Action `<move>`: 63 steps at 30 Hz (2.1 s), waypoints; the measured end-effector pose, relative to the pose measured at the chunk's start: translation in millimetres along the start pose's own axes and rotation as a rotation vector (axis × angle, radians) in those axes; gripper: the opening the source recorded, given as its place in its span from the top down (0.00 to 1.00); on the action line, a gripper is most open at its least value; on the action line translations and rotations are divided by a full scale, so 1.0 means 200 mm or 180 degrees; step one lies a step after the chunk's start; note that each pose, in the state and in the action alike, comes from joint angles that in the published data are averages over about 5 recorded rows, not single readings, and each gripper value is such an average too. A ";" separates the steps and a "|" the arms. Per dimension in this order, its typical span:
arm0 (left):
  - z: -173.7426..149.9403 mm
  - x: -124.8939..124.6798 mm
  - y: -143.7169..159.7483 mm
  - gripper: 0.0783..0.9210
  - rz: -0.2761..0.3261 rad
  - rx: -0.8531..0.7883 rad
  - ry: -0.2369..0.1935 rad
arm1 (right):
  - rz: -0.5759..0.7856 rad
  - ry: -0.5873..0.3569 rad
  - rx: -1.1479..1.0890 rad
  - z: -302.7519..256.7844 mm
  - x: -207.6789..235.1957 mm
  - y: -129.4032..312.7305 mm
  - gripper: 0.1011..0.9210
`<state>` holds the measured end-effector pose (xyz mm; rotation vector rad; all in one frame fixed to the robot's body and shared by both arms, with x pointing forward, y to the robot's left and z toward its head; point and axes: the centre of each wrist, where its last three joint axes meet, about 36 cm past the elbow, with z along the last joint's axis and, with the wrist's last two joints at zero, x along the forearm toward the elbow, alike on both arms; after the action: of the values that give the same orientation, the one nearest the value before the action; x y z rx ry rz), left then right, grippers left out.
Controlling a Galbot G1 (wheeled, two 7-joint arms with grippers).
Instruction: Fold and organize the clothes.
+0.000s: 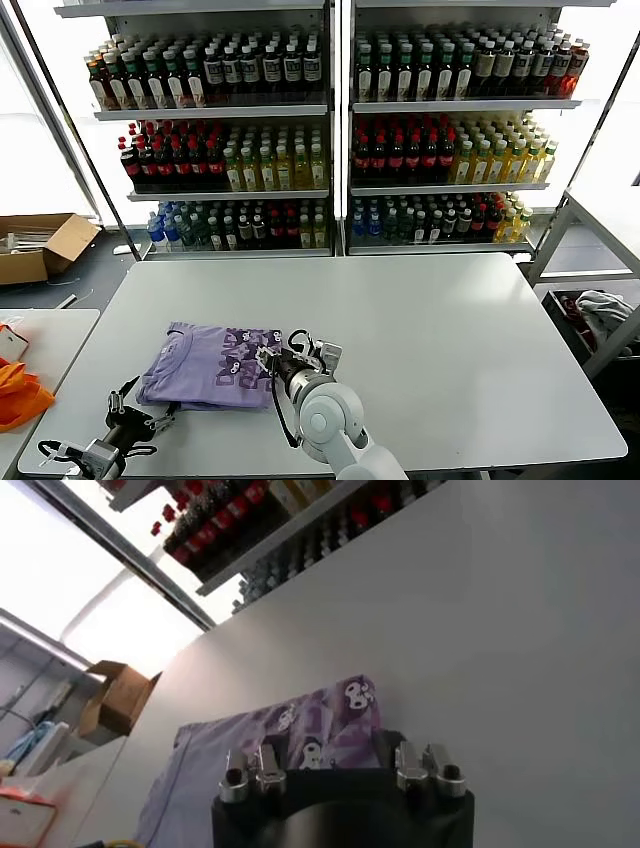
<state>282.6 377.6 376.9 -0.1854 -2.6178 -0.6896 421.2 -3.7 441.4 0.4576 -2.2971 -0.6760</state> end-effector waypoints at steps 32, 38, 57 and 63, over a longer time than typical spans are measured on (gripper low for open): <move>0.01 -0.06 -0.03 0.12 -0.0094 -0.0136 -0.0038 | 0.0073 0.0051 -0.0005 0.01 0.05 -0.05 0.62; 0.02 -0.06 -0.04 0.12 -0.0085 -0.0126 -0.0033 | 0.0075 0.0108 0.0016 0.04 0.02 -0.03 0.41; 0.01 -0.06 -0.07 0.12 -0.0075 -0.0105 -0.0017 | 0.0093 0.0181 0.0071 0.09 0.00 0.00 0.62; 0.02 -0.07 -0.07 0.12 -0.0083 -0.0089 -0.0016 | 0.0073 0.0163 0.0139 0.08 0.02 0.00 0.83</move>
<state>290.6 366.9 362.4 -0.1616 -2.6206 -0.7361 407.0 -0.7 433.2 0.4630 -2.2692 -0.5972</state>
